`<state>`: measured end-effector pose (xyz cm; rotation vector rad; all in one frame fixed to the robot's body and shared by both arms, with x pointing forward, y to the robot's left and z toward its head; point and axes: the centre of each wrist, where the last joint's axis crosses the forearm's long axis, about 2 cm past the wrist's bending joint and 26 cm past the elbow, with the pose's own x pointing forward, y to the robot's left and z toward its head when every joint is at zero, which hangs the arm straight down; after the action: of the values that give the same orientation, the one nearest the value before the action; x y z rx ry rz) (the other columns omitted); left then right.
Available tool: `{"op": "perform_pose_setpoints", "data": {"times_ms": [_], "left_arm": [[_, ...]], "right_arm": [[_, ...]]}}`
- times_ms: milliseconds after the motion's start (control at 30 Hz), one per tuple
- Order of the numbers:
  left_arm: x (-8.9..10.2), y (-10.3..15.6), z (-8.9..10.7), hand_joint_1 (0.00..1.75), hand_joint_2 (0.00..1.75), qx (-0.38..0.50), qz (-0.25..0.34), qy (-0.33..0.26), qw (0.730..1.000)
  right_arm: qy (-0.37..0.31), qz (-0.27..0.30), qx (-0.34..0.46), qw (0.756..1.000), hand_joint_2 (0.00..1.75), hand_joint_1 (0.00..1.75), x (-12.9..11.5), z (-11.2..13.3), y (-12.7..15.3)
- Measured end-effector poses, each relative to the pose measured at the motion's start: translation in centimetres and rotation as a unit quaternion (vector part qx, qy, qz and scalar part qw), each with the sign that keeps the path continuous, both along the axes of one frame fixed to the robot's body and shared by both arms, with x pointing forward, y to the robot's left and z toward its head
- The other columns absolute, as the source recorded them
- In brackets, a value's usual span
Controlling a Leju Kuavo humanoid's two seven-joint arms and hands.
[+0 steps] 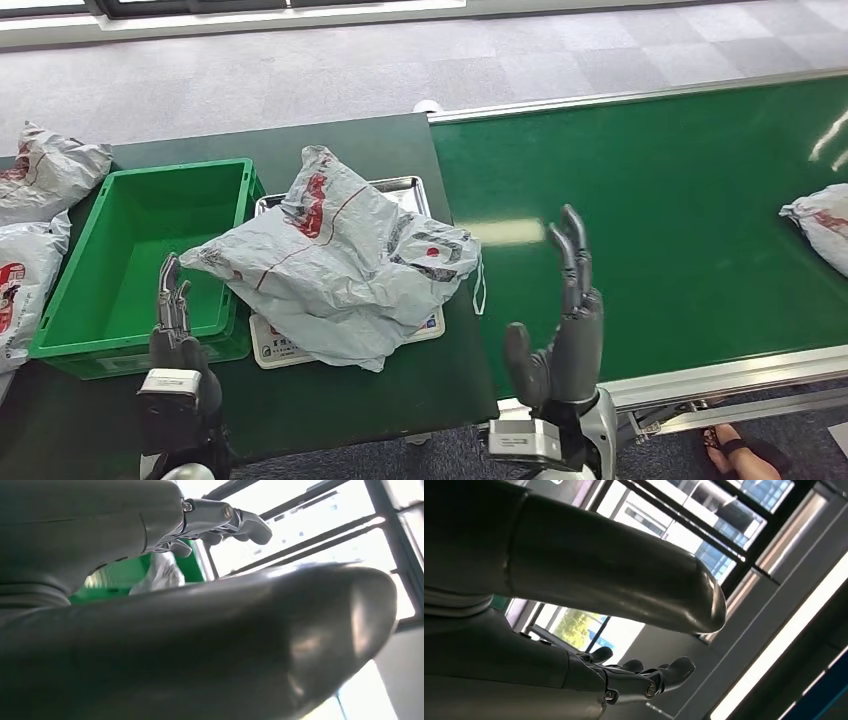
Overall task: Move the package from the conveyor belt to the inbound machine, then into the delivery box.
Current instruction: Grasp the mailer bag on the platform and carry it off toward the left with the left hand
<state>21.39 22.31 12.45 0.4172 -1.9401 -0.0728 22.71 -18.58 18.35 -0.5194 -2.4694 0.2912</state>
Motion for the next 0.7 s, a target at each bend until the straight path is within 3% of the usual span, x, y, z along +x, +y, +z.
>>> {"op": "perform_pose_setpoints", "data": {"times_ms": [100, 233, 333, 567, 700], "left_arm": [[1.9, 0.8, 1.0, 0.0, 0.0, 0.153, 0.013, -0.011, 0.988], [4.7, 1.7, 2.1, 0.0, 1.75, 0.244, 0.024, -0.024, 0.969], [7.5, 2.2, 2.8, 0.0, 1.75, 0.325, 0.006, -0.009, 0.946], [18.0, 2.9, 4.6, 0.0, 1.75, 0.491, -0.092, 0.048, 0.865], [20.7, 3.2, 5.0, 0.0, 1.75, 0.533, -0.112, 0.076, 0.835]], "right_arm": [[-0.011, -0.025, 0.011, 1.0, 0.0, 0.0, -1.9, -0.4, -1.8], [-0.013, -0.036, 0.014, 0.999, 0.0, 0.0, -2.9, -0.5, -2.7], [-0.009, -0.035, 0.018, 0.999, 0.0, 0.0, -3.0, -0.5, -3.0], [-0.023, -0.032, 0.018, 0.999, 0.0, 0.0, -2.3, -0.5, -3.6], [-0.022, -0.033, 0.015, 0.999, 0.0, 0.0, -2.2, -0.6, -3.8]]}}
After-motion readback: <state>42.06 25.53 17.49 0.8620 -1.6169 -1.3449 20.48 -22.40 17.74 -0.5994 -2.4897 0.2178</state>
